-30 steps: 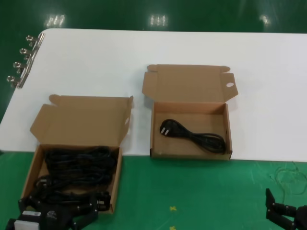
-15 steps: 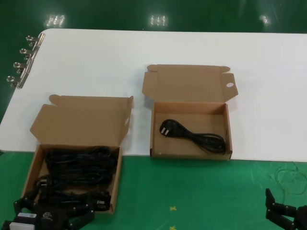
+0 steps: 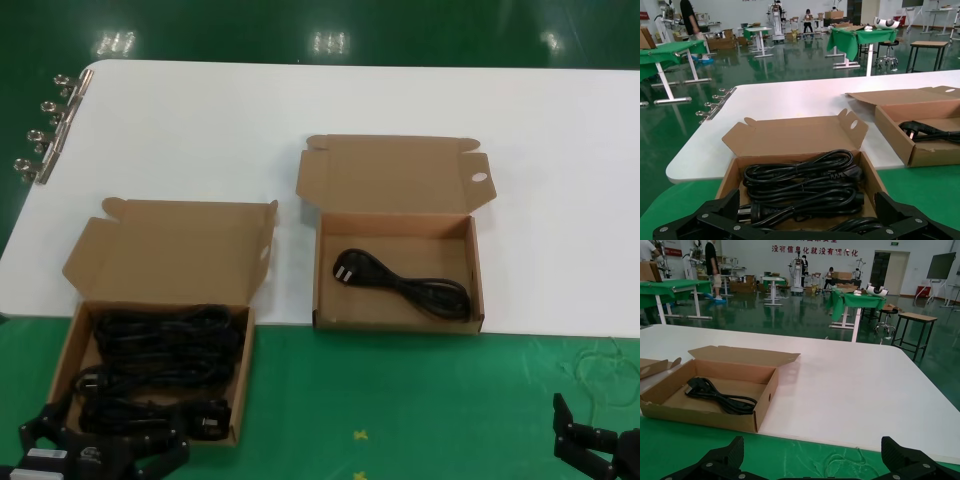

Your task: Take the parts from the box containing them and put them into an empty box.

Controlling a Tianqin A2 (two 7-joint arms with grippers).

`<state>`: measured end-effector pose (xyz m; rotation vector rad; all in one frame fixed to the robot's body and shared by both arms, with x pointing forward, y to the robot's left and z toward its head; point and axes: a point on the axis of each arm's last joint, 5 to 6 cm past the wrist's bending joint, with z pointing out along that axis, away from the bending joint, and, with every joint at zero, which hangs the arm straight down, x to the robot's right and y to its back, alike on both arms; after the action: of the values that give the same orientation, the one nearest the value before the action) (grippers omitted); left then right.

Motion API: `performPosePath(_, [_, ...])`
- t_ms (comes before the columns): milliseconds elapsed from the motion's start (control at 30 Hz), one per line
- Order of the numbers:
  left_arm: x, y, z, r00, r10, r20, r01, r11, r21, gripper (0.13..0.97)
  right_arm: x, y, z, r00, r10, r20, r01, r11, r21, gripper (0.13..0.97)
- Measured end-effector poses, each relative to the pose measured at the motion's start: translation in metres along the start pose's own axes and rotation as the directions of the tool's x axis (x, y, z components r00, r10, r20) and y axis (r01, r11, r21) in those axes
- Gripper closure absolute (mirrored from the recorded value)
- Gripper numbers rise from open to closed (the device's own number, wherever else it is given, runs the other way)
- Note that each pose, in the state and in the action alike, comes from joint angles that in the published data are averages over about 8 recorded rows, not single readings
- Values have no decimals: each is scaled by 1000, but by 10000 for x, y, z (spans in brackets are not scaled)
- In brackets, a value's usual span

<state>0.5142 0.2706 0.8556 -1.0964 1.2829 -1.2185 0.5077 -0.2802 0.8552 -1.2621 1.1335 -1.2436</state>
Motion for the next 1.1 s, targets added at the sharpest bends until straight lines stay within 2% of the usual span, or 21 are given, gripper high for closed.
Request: performPosePath(1100, [-73, 9, -106, 999, -6, 34, 6, 1000, -4, 132, 0, 0, 0, 1000, 0, 0, 0, 1000, 0, 130])
